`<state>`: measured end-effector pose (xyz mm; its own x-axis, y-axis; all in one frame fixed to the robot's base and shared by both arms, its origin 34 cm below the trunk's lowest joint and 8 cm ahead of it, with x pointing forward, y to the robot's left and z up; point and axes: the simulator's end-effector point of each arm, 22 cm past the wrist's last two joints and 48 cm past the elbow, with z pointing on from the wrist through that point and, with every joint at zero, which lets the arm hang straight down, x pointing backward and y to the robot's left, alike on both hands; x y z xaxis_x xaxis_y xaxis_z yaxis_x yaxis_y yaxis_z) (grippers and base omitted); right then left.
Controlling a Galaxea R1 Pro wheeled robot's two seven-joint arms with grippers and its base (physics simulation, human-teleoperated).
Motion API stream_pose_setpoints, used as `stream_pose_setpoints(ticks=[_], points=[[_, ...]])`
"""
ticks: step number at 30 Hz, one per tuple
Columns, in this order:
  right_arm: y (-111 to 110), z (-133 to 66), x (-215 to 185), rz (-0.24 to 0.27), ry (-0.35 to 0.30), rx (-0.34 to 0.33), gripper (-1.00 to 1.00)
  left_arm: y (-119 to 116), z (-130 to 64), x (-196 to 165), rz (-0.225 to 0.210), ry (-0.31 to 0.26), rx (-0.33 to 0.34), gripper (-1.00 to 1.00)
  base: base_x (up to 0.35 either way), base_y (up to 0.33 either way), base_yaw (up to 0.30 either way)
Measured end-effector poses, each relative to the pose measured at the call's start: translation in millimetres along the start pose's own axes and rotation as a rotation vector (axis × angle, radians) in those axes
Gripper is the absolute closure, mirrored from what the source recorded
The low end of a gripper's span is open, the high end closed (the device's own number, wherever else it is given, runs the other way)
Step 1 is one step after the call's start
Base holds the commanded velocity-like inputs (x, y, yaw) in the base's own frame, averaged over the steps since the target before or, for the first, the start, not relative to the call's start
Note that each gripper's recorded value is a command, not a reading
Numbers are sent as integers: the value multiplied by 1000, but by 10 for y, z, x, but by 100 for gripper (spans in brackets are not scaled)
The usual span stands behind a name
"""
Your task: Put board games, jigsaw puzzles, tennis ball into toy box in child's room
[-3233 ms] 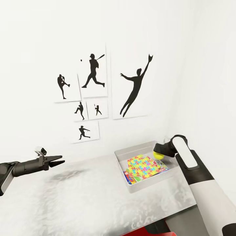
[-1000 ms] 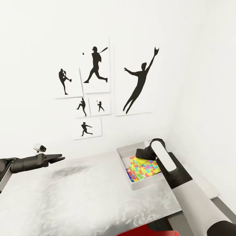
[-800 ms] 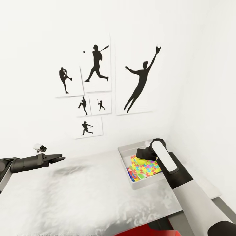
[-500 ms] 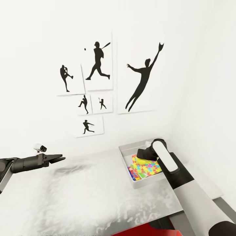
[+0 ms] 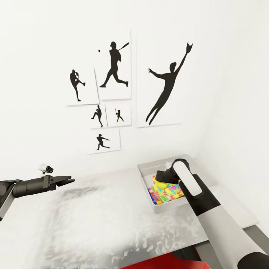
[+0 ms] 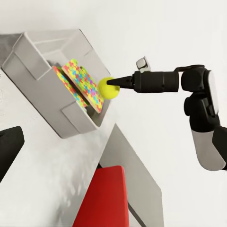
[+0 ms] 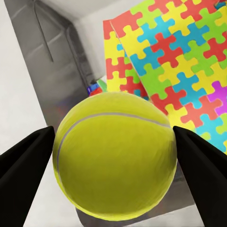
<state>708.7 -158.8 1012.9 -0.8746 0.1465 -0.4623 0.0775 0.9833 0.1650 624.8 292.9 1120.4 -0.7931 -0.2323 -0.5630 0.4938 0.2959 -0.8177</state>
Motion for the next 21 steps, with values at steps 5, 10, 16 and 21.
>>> stream_pose_setpoints(ticks=[5, 10, 16, 21], points=[[-61, 97, 77, 5, 27, 14, 100, 39, 6, 16, -7, 2, -2, -100, 0, 0, 65], [-93, 158, 133, 7, 43, 19, 100, 77, 13, 31, -15, 5, -4, -100, 0, 0, 54], [-112, 209, 181, 9, 56, 22, 100, 109, 24, 47, -21, 7, -5, -100, 0, 0, 10], [-119, 215, 186, 11, 58, 23, 100, 112, 25, 48, -22, 7, -5, -100, 0, 0, 1]])
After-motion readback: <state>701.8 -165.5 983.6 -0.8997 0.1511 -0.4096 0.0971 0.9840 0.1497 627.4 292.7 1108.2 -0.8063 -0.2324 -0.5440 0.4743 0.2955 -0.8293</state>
